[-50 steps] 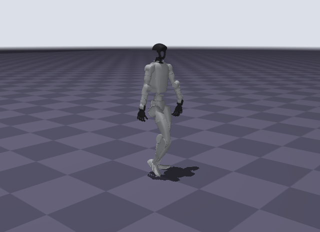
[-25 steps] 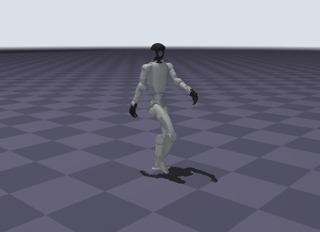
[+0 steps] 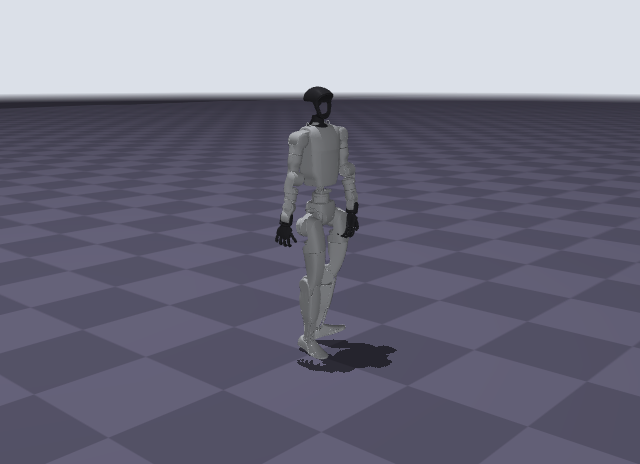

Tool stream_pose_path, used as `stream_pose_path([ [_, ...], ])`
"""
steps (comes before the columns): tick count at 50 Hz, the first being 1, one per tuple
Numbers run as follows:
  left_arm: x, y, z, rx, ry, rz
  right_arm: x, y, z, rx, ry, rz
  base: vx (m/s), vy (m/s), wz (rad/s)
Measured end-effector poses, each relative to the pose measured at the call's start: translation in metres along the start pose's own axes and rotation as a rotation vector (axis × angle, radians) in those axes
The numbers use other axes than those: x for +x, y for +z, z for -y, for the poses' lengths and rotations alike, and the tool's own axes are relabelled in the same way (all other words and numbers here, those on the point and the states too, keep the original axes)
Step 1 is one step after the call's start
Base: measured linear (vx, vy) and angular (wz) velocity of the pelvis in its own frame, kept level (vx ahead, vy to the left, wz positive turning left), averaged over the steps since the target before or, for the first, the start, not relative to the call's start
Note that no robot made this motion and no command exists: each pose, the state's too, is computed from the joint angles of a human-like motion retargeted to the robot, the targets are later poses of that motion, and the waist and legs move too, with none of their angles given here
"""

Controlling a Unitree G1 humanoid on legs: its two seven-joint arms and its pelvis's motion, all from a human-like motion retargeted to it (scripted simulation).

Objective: In place motions

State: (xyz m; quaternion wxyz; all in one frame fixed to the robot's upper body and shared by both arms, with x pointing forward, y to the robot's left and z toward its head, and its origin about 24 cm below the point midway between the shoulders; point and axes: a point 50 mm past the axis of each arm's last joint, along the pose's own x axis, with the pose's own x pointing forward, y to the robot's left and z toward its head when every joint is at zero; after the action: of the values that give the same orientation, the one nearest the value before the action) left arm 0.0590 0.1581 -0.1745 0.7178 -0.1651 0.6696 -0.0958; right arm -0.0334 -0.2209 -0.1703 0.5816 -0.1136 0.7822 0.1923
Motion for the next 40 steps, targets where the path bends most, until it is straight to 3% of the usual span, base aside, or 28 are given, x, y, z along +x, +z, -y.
stream_pose_path([
  [8, -0.011, -0.068, -0.01, -0.145, 0.052, -0.291, 0.002, -0.056, -0.022, 0.17, 0.081, -0.244, 0.02, -0.09, 0.11],
  [18, -0.017, -0.116, -0.009, -0.306, 0.069, -0.341, 0.001, -0.022, -0.01, 0.009, 0.097, -0.14, 0.0, 0.0, -0.02],
  [30, -0.016, -0.115, -0.011, -0.326, 0.058, -0.308, -0.007, 0.042, 0.0, -0.124, 0.096, 0.1, 0.0, 0.0, -0.02],
  [40, -0.012, -0.096, -0.009, -0.243, -0.006, -0.271, -0.004, 0.028, 0.001, -0.155, 0.029, 0.05, 0.0, 0.01, 0.06],
])
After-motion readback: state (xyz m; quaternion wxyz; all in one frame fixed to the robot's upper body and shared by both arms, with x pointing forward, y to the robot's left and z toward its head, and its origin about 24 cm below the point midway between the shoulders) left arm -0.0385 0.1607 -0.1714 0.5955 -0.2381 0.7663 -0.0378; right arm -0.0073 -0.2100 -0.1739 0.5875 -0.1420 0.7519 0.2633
